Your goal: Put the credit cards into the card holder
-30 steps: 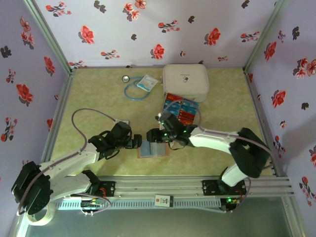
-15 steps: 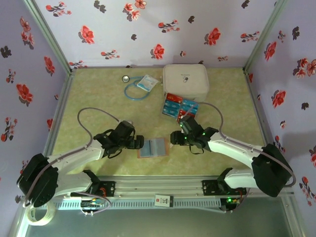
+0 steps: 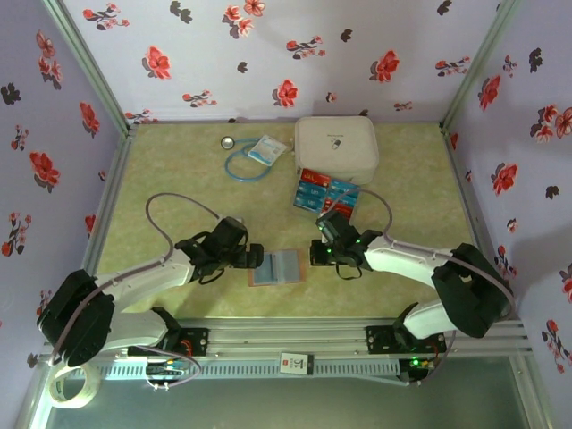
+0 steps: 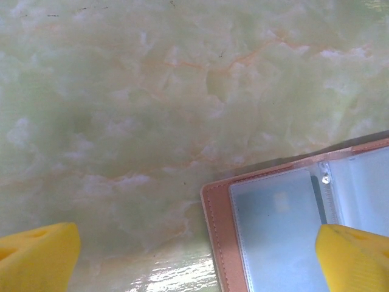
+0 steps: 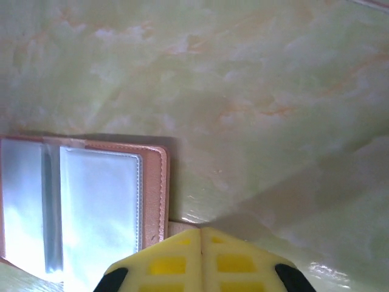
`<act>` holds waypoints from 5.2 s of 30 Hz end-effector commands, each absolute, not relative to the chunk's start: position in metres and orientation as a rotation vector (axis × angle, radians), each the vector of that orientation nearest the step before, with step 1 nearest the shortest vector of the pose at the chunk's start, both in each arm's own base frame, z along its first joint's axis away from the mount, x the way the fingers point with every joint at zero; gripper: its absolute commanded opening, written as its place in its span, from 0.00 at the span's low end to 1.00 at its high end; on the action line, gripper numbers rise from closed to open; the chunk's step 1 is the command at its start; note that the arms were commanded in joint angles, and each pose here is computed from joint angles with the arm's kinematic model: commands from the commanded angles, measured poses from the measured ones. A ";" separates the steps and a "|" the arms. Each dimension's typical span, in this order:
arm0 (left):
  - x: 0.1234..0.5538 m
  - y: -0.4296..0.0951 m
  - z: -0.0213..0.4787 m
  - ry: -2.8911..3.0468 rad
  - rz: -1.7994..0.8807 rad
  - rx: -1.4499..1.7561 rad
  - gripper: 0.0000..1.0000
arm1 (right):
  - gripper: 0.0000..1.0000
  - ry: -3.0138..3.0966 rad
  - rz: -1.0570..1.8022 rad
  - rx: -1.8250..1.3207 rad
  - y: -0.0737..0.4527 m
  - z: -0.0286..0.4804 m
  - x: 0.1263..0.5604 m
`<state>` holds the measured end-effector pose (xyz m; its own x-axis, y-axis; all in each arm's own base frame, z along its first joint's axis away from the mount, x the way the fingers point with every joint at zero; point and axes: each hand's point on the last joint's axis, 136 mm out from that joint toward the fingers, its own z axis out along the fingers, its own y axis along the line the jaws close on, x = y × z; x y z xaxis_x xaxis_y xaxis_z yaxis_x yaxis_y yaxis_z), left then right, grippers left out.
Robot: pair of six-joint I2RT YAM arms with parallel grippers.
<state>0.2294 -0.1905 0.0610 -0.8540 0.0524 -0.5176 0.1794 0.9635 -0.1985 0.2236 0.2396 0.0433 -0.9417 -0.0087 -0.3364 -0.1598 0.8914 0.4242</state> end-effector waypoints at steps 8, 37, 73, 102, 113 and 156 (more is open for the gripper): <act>0.239 -0.208 0.071 2.550 -0.375 0.198 1.00 | 0.00 2.679 0.580 0.027 0.197 0.048 0.242; 0.242 -0.201 0.078 2.535 -0.339 0.133 1.00 | 0.55 2.618 0.266 -0.350 0.174 0.124 0.305; 0.238 -0.207 0.065 2.616 -0.333 0.135 1.00 | 0.39 2.663 -0.191 -0.624 0.168 0.068 0.343; 0.239 -0.211 0.062 2.619 -0.350 0.141 1.00 | 0.26 2.667 -0.303 -0.772 0.173 0.064 0.328; 0.238 -0.213 0.060 2.626 -0.359 0.148 1.00 | 0.26 2.660 -0.307 -0.778 0.173 0.068 0.328; 0.231 -0.215 0.078 2.587 -0.443 0.160 1.00 | 0.00 2.440 -0.024 -0.755 0.219 0.183 0.298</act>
